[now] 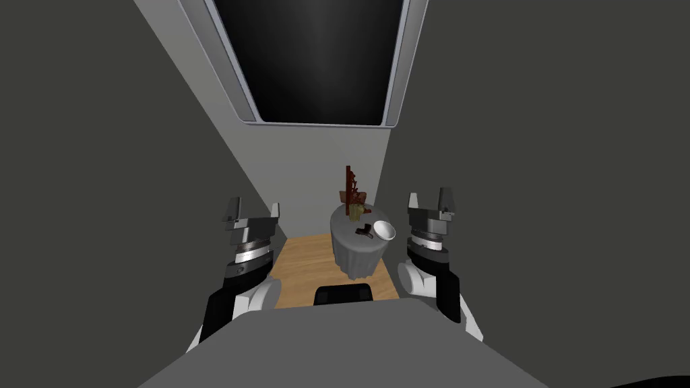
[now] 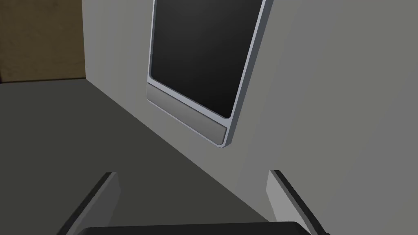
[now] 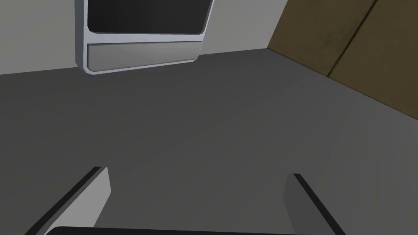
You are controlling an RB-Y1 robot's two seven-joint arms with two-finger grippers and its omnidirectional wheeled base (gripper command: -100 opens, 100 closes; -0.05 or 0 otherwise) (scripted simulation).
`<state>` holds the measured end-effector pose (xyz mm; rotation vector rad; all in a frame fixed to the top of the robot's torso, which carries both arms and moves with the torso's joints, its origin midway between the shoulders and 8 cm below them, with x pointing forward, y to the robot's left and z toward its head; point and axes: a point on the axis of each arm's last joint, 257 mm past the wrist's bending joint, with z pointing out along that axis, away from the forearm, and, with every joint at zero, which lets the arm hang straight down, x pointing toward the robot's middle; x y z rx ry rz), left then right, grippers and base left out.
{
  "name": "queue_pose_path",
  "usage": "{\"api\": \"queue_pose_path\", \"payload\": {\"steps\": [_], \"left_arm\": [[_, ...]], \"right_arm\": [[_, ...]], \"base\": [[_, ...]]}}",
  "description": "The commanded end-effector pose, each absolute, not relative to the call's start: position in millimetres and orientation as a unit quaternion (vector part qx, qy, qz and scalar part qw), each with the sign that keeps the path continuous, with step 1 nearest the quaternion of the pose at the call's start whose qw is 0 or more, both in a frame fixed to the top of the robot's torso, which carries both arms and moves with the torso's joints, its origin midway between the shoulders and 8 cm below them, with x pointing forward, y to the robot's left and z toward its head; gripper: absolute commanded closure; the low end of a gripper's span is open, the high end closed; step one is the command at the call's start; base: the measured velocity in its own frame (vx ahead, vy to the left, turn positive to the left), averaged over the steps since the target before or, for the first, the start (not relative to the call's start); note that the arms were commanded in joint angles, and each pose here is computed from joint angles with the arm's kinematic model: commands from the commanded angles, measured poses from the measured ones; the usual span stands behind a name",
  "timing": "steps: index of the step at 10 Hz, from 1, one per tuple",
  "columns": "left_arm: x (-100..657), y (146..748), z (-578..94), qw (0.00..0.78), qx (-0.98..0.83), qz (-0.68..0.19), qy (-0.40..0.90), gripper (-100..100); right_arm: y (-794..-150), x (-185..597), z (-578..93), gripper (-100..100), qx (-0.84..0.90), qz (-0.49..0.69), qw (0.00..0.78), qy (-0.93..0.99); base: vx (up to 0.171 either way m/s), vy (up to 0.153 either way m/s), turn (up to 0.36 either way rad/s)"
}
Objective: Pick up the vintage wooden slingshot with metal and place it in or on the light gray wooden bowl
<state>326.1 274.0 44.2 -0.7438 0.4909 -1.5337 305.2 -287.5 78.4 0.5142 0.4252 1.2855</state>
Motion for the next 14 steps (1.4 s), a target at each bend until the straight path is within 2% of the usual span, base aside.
{"api": "queue_pose_path", "payload": {"steps": [1,8,14], "left_arm": [[326,274,44,0.632,-0.325,-0.670,0.215,0],[326,274,44,0.632,-0.325,-0.670,0.214,0],[326,274,44,0.632,-0.325,-0.670,0.214,0]], "right_arm": [[-283,317,65,-100,0.226,0.575,0.752,0.228],[-277,360,3,-100,0.197,0.502,0.767,0.346],[-279,388,-49,-100,0.160,0.430,0.774,0.436]], "base": [[-0.039,0.063,-0.079],[-0.082,0.099,-0.069],[-0.048,0.093,-0.058]]}}
